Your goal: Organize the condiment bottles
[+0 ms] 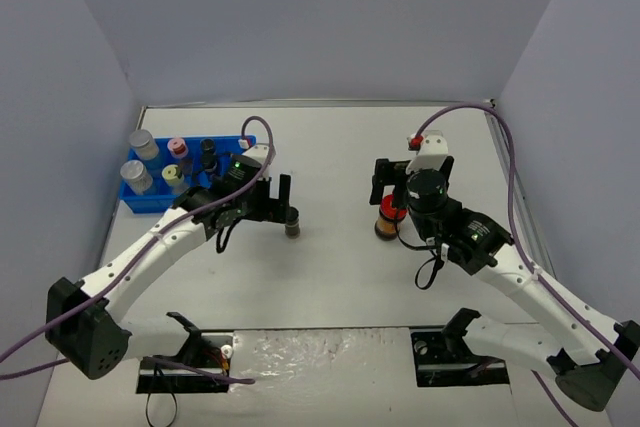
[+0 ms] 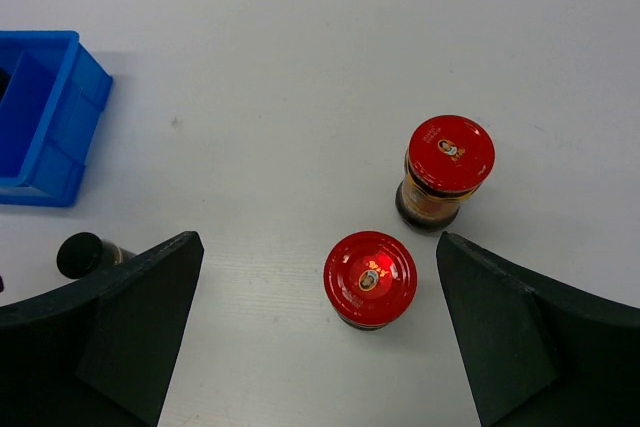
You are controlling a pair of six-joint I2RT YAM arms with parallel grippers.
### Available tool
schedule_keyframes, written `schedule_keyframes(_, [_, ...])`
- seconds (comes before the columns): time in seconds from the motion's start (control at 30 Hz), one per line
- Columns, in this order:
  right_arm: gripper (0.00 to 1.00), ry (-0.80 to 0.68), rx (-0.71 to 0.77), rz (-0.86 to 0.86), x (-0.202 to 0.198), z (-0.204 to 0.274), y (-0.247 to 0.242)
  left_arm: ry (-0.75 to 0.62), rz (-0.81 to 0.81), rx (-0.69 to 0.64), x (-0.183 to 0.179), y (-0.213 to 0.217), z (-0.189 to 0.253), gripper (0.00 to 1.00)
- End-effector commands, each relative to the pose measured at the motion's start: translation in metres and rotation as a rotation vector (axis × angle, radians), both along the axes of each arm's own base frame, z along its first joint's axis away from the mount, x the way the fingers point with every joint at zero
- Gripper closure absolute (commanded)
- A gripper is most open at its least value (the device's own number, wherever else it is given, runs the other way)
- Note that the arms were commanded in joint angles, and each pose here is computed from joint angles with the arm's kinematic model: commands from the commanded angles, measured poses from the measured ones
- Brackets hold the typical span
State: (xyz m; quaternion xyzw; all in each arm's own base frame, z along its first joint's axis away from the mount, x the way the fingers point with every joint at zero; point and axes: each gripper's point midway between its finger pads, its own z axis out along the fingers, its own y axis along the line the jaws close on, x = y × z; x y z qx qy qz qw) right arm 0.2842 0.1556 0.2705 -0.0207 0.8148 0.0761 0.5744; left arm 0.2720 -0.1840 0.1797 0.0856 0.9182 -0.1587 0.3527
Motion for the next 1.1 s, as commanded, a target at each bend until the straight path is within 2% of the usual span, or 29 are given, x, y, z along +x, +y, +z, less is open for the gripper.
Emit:
schedule_keyframes(0.0, [0.0, -0.028, 0.04, -0.094, -0.001, 0.009, -0.019, -0.089, 0.077, 0.006, 0.03, -0.025, 0.02, 0.03])
schedule_keyframes(0.13, [0.0, -0.039, 0.053, -0.122, -0.005, 0.011, -0.027, -0.048, 0.091, 0.035, 0.033, -0.041, 0.001, 0.03])
schedule_keyframes(0.23, [0.0, -0.052, 0.059, -0.142, -0.011, 0.013, -0.037, -0.012, 0.105, 0.111, 0.032, -0.049, -0.016, 0.04])
schedule_keyframes(0.57, [0.0, -0.041, 0.049, -0.17, -0.015, 0.003, -0.047, 0.049, 0.132, 0.168, 0.032, -0.061, -0.042, 0.2])
schedule_keyframes(0.8, [0.0, -0.033, 0.027, -0.168, -0.013, 0.0, -0.047, 0.065, 0.17, 0.181, 0.033, -0.059, -0.057, 0.39])
schedule_keyframes(1.07, [0.0, -0.029, 0.014, -0.169, -0.011, -0.001, -0.046, 0.038, 0.18, 0.18, 0.036, -0.054, -0.047, 0.61])
